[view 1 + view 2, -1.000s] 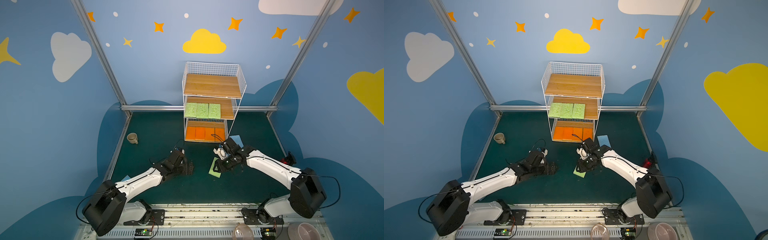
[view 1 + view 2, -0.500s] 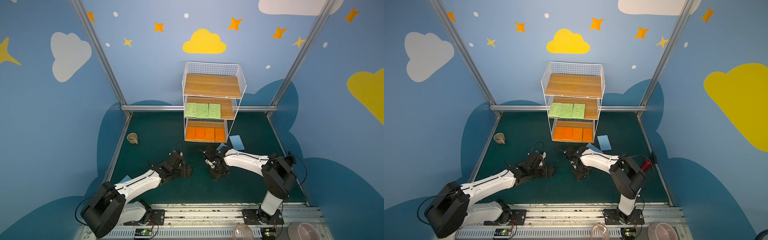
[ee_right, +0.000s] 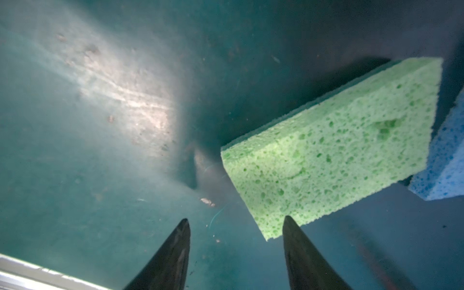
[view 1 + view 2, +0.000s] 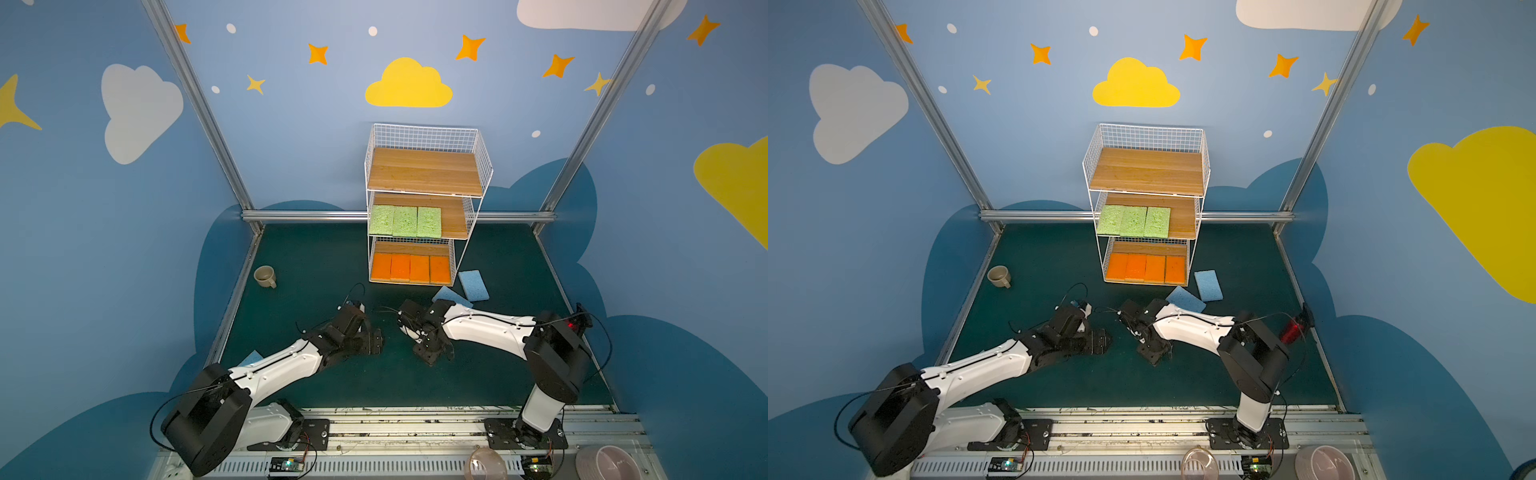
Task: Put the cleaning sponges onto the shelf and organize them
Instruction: 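Lower the right gripper over the green sponge and grasp its edge, then lift the green sponge and carry it up to the middle shelf board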
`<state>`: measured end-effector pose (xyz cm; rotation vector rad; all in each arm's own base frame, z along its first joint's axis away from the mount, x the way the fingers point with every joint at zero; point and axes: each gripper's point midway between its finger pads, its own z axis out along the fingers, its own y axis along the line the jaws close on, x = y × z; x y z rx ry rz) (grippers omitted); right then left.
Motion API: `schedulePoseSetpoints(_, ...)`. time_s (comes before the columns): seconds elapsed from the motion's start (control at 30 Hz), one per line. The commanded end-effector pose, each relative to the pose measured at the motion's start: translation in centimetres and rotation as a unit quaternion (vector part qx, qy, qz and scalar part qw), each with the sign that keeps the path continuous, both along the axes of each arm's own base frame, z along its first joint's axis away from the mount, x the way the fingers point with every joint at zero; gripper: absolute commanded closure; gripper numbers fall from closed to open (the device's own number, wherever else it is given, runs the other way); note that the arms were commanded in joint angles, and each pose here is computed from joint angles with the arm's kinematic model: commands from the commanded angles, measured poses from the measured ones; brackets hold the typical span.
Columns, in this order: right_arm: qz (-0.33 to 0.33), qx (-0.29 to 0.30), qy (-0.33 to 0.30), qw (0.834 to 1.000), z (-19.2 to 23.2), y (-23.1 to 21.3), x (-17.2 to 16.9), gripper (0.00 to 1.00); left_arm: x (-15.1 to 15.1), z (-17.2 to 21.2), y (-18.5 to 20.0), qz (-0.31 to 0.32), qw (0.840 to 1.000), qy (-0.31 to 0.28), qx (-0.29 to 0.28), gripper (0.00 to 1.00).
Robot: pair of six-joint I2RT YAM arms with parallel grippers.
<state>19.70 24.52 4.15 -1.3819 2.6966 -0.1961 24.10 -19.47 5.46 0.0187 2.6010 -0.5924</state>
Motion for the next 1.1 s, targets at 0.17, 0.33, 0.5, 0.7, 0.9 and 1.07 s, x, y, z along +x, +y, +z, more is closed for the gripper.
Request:
schedulePoseSetpoints(0.17,0.019,-0.012,0.006,1.0,-1.8,1.2,1.2,0.49,-0.2,-0.2,0.5,-0.001,1.0,0.002,0.008,0.0)
schedulePoseSetpoints(0.33,0.015,-0.009,0.025,1.0,-2.6,1.5,1.3,0.65,-0.1,0.0,0.7,0.002,1.0,-0.001,0.009,0.0)
schedulePoseSetpoints(0.5,0.006,-0.011,0.016,1.0,-2.3,1.1,1.8,0.93,-0.1,-0.1,0.8,0.003,1.0,0.0,0.009,0.0)
schedulePoseSetpoints(0.7,-0.014,-0.007,-0.064,0.998,1.0,0.2,3.6,1.0,-0.1,-0.1,0.5,0.002,1.0,0.003,0.003,0.0)
schedulePoseSetpoints(0.9,0.011,0.063,-0.153,0.986,8.1,0.2,4.1,1.0,-0.1,0.6,0.6,0.003,1.0,-0.006,-0.001,0.0)
schedulePoseSetpoints(1.07,0.115,0.128,-0.217,0.961,14.0,1.6,3.8,1.0,-0.2,1.2,0.6,0.005,1.0,-0.019,-0.015,0.0)
